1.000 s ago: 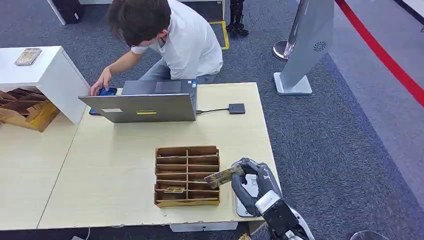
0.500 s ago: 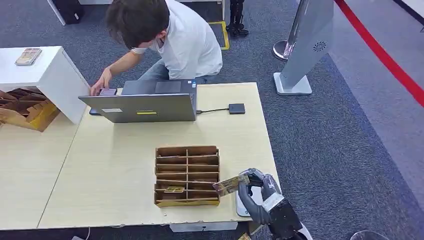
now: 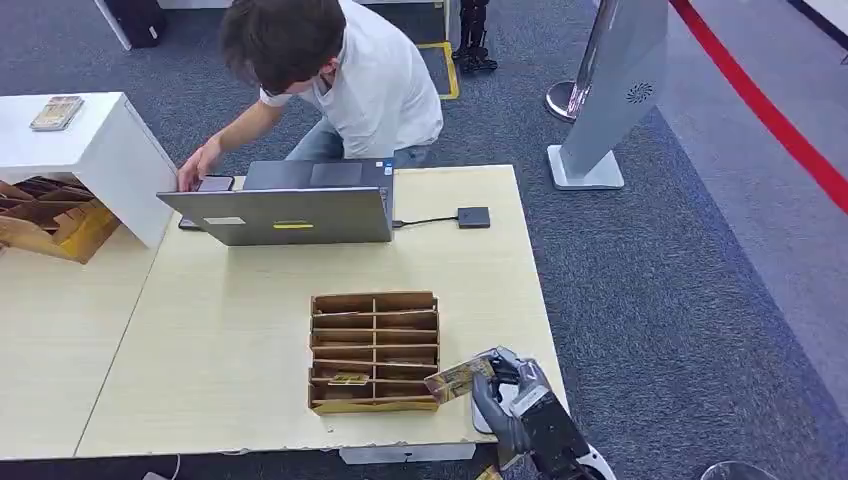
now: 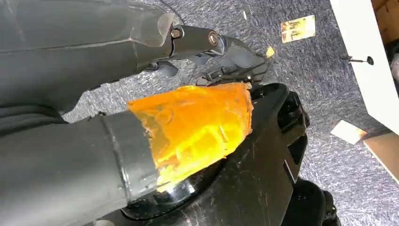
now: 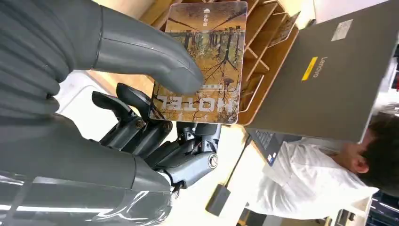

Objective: Pass the card to the sensor for recognition and then transmit it.

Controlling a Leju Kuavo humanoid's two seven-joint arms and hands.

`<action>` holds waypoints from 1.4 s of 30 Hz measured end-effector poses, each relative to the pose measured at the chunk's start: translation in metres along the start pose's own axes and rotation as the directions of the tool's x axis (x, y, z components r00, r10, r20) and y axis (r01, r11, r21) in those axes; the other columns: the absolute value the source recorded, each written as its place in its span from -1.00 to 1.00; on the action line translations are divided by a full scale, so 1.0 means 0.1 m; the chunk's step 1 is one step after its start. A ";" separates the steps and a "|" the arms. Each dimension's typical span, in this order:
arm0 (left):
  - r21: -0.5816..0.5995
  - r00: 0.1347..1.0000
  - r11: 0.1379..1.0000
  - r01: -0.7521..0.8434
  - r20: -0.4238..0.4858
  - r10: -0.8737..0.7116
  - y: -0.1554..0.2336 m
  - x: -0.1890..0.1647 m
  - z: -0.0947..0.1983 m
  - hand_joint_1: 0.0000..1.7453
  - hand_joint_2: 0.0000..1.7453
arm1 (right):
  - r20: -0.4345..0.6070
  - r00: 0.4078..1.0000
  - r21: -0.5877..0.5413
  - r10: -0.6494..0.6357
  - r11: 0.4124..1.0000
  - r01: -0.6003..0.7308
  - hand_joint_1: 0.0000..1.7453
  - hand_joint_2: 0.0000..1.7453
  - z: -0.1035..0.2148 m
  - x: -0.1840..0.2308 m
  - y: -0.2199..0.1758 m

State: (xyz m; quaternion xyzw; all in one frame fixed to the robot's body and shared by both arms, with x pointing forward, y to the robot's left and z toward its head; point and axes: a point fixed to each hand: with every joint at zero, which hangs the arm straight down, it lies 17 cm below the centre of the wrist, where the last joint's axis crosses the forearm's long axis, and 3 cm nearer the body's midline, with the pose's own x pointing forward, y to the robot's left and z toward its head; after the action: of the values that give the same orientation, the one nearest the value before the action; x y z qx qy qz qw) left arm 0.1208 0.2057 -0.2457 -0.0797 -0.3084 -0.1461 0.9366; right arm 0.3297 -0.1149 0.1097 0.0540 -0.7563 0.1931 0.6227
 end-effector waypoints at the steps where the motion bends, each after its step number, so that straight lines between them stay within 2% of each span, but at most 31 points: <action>1: 0.000 1.000 1.000 -0.001 0.000 0.001 0.00 0.00 0.00 -1.00 -1.00 | -0.003 1.000 0.001 0.000 1.000 0.000 1.00 1.00 0.00 -0.01 0.00; 9: -0.002 1.000 1.000 -0.021 0.007 0.021 -0.01 0.00 0.01 -1.00 -1.00 | -0.015 1.000 0.009 0.023 1.000 -0.023 1.00 1.00 0.01 -0.07 0.03; 10: -0.009 1.000 1.000 -0.029 0.012 0.029 -0.02 0.01 0.01 -1.00 1.00 | -0.016 0.999 0.011 0.028 1.000 -0.028 1.00 1.00 0.01 -0.07 0.04; 15: -0.027 0.998 0.999 -0.043 0.038 0.044 -0.05 0.06 0.02 -1.00 1.00 | -0.020 0.999 0.025 0.045 0.999 -0.045 1.00 1.00 0.00 -0.09 0.08; 42: -0.030 0.999 0.999 -0.029 0.041 0.030 -0.06 0.05 0.03 -1.00 1.00 | -0.012 0.997 0.020 0.071 0.997 -0.071 1.00 1.00 -0.03 -0.09 0.07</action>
State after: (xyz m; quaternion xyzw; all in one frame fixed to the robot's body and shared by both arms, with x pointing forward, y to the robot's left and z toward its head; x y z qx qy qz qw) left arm 0.1213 0.1999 -0.2400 -0.1009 -0.3245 -0.1351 0.9307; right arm 0.3320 -0.1085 0.1002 0.0318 -0.7519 0.2227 0.6197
